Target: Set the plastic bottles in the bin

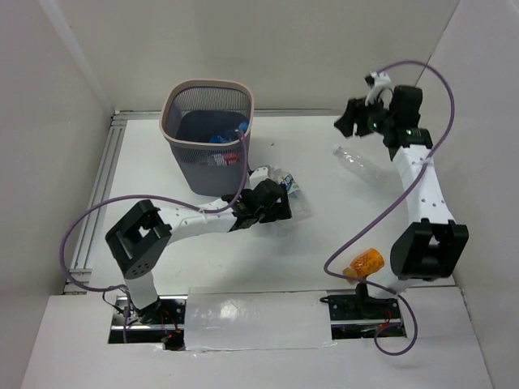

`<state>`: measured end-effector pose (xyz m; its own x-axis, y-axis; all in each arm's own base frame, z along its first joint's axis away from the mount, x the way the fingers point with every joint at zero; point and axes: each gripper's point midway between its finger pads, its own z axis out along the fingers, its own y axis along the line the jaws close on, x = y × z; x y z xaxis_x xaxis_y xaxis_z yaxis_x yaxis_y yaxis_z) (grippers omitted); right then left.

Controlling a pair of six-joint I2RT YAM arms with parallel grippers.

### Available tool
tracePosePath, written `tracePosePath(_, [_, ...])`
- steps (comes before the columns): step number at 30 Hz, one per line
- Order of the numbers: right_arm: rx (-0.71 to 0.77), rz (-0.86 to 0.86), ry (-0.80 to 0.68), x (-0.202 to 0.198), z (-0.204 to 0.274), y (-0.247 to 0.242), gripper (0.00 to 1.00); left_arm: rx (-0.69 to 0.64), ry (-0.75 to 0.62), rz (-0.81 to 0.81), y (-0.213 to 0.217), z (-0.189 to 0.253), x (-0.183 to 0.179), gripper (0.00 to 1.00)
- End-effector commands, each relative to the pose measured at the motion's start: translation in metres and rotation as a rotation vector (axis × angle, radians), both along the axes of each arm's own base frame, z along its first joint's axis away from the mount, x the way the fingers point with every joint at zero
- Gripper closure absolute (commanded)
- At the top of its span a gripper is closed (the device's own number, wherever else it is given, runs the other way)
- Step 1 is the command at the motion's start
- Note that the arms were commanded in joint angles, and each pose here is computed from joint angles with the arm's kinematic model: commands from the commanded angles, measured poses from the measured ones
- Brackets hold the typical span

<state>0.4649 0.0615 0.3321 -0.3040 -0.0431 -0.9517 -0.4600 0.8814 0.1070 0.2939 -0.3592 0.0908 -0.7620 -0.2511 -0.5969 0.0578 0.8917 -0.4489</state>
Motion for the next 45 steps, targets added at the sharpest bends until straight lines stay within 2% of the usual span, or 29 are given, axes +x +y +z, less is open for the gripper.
tracePosePath(1, [-0.022, 0.037, 0.095, -0.043, -0.047, -0.014, 0.32, 0.002, 0.044, 0.065, -0.003, -0.007, 0.011, 0.01])
tracePosePath(2, [-0.015, 0.018, 0.131, -0.058, -0.064, -0.02, 0.26, 0.015, 0.062, 0.068, -0.002, -0.017, 0.014, 0.01])
tracePosePath(5, [-0.003, -0.037, 0.144, -0.073, -0.075, -0.042, 0.19, 0.037, 0.078, 0.078, -0.004, -0.025, 0.021, 0.01])
tracePosePath(6, [0.004, -0.052, 0.176, -0.079, -0.088, -0.046, 0.12, 0.05, 0.087, 0.078, -0.005, -0.033, 0.022, 0.04])
tracePosePath(9, [0.005, -0.1, 0.187, -0.086, -0.099, -0.065, 0.02, 0.082, 0.103, 0.063, -0.006, -0.042, 0.017, 0.11])
tracePosePath(12, [-0.001, -0.147, 0.191, -0.086, -0.103, -0.079, 0.0, 0.092, 0.11, 0.053, -0.006, -0.046, 0.011, 0.2])
tracePosePath(17, [0.011, -0.202, 0.216, -0.077, -0.113, -0.104, 0.0, 0.11, 0.125, 0.015, -0.004, -0.054, 0.004, 0.46])
tracePosePath(18, [0.022, -0.208, 0.231, -0.076, -0.115, -0.109, 0.0, 0.118, 0.124, -0.029, -0.006, -0.053, -0.004, 0.58])
tracePosePath(21, [0.017, -0.226, 0.23, -0.073, -0.116, -0.12, 0.0, 0.114, 0.055, -0.138, -0.018, -0.027, -0.012, 0.73])
tracePosePath(23, [0.004, -0.218, 0.235, -0.068, -0.118, -0.123, 0.0, 0.094, -0.034, -0.244, -0.035, 0.015, -0.029, 0.81])
tracePosePath(24, [-0.016, -0.229, 0.23, -0.065, -0.118, -0.13, 0.0, 0.089, -0.123, -0.312, -0.045, 0.051, -0.039, 0.81])
tracePosePath(27, [-0.042, -0.213, 0.236, -0.057, -0.12, -0.135, 0.0, 0.091, -0.246, -0.377, -0.049, 0.105, -0.05, 0.83])
tracePosePath(31, [-0.026, -0.217, 0.286, -0.052, -0.136, -0.145, 0.01, -0.007, -0.409, -0.406, -0.052, 0.197, -0.051, 0.85])
tracePosePath(32, [-0.027, -0.217, 0.285, -0.048, -0.136, -0.147, 0.05, -0.013, -0.45, -0.387, -0.051, 0.215, -0.045, 0.85])
tracePosePath(33, [-0.017, -0.195, 0.297, -0.049, -0.14, -0.144, 0.27, -0.026, -0.531, -0.349, -0.049, 0.252, -0.036, 0.85])
tracePosePath(35, [0.004, -0.184, 0.315, -0.048, -0.146, -0.145, 0.62, -0.042, -0.627, -0.267, -0.037, 0.293, -0.016, 0.85])
tracePosePath(37, [0.004, -0.184, 0.315, -0.048, -0.146, -0.145, 0.89, -0.033, -0.721, -0.105, -0.003, 0.332, 0.023, 0.85])
tracePosePath(38, [0.004, -0.184, 0.315, -0.048, -0.146, -0.145, 0.9, -0.045, -0.75, -0.033, 0.009, 0.344, 0.041, 0.85])
tracePosePath(40, [-0.008, -0.193, 0.296, -0.044, -0.144, -0.148, 0.86, -0.026, -0.786, 0.131, 0.048, 0.362, 0.072, 0.83])
tracePosePath(41, [-0.019, -0.208, 0.297, -0.046, -0.146, -0.15, 0.67, -0.01, -0.802, 0.223, 0.078, 0.369, 0.094, 0.83])
tracePosePath(42, [-0.049, -0.221, 0.27, -0.041, -0.144, -0.156, 0.53, 0.007, -0.805, 0.276, 0.092, 0.367, 0.107, 0.83])
tracePosePath(44, [-0.091, -0.223, 0.262, -0.041, -0.148, -0.161, 0.37, 0.063, -0.805, 0.418, 0.134, 0.366, 0.136, 0.79])
tracePosePath(45, [-0.114, -0.238, 0.263, -0.039, -0.152, -0.166, 0.16, 0.079, -0.805, 0.458, 0.145, 0.366, 0.144, 0.77])
